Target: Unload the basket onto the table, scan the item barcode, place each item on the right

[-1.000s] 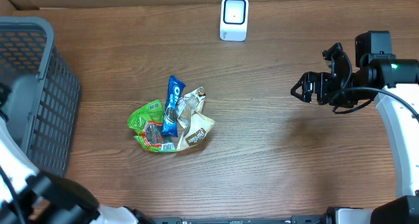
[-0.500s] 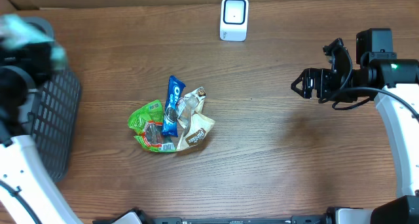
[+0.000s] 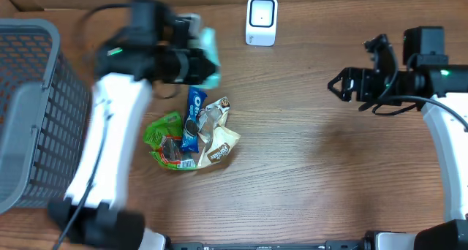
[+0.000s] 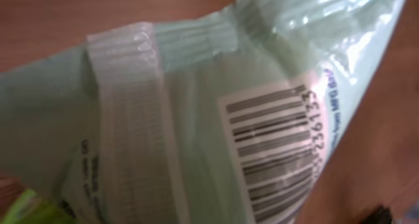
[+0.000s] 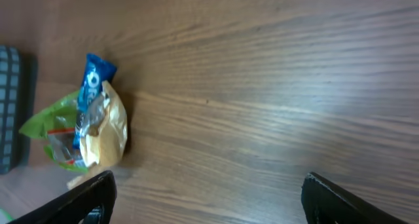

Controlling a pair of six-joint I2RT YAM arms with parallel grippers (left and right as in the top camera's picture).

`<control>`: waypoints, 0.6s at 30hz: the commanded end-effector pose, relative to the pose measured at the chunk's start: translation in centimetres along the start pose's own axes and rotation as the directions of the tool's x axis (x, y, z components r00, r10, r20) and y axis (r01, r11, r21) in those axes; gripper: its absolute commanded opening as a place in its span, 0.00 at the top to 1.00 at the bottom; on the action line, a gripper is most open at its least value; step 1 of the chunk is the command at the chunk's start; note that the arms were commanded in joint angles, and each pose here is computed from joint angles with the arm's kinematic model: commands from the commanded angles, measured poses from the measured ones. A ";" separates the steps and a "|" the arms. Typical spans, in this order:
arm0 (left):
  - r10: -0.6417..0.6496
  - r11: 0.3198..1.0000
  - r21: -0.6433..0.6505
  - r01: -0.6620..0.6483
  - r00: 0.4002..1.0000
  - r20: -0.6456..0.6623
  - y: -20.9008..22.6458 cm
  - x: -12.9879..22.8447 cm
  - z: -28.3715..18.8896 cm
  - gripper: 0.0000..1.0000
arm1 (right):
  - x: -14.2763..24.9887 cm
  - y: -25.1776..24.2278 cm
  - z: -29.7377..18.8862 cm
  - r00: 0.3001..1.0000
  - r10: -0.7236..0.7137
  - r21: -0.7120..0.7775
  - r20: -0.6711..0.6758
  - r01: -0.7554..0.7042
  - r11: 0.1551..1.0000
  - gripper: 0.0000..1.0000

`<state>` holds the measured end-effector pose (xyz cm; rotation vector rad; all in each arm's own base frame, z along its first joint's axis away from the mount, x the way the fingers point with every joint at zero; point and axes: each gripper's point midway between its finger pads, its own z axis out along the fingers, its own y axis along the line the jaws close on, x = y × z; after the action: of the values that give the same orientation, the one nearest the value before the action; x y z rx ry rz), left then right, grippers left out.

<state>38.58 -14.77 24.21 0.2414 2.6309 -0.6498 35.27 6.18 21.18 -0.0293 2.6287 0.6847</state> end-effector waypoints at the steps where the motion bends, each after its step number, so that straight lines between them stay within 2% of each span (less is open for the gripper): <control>1: 0.056 0.998 0.005 -0.056 0.985 -0.162 -1.3 2.6 6.1 0.96 | -2.4 -0.8 -2.8 0.994 0.060 0.010 0.093 -0.061 0.998 0.09; 6: 0.096 0.995 0.031 -0.090 0.934 -0.344 -3.1 6.6 12.7 0.96 | -3.0 -2.3 -4.4 0.981 0.143 -0.020 0.131 -0.141 0.990 0.09; 10: 0.155 0.988 0.062 -0.142 0.890 -0.429 -4.8 9.4 15.3 0.96 | -3.0 -2.8 -4.7 0.978 0.158 -0.017 0.135 -0.157 0.987 0.08; 12: 0.214 0.977 0.090 -0.195 0.866 -0.452 -5.6 10.4 15.8 0.84 | -3.0 -2.8 -4.7 0.978 0.158 -0.017 0.135 -0.157 0.987 0.07; 14: 0.245 0.969 0.103 -0.223 0.856 -0.456 -6.1 10.8 15.9 0.65 | -3.0 -2.8 -4.7 0.978 0.158 -0.017 0.135 -0.157 0.987 0.06; 15: 0.249 0.968 0.105 -0.227 0.855 -0.455 -6.3 10.8 16.0 0.59 | -3.0 -2.8 -4.7 0.978 0.158 -0.017 0.135 -0.157 0.987 0.05; 18: 0.244 0.970 0.103 -0.222 0.859 -0.450 -6.2 10.6 15.9 0.52 | -3.0 -2.8 -4.7 0.978 0.158 -0.016 0.135 -0.157 0.987 0.06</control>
<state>32.61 -27.26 8.87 0.7858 2.9896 -0.6245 36.22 1.07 23.52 0.2376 2.5498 0.7105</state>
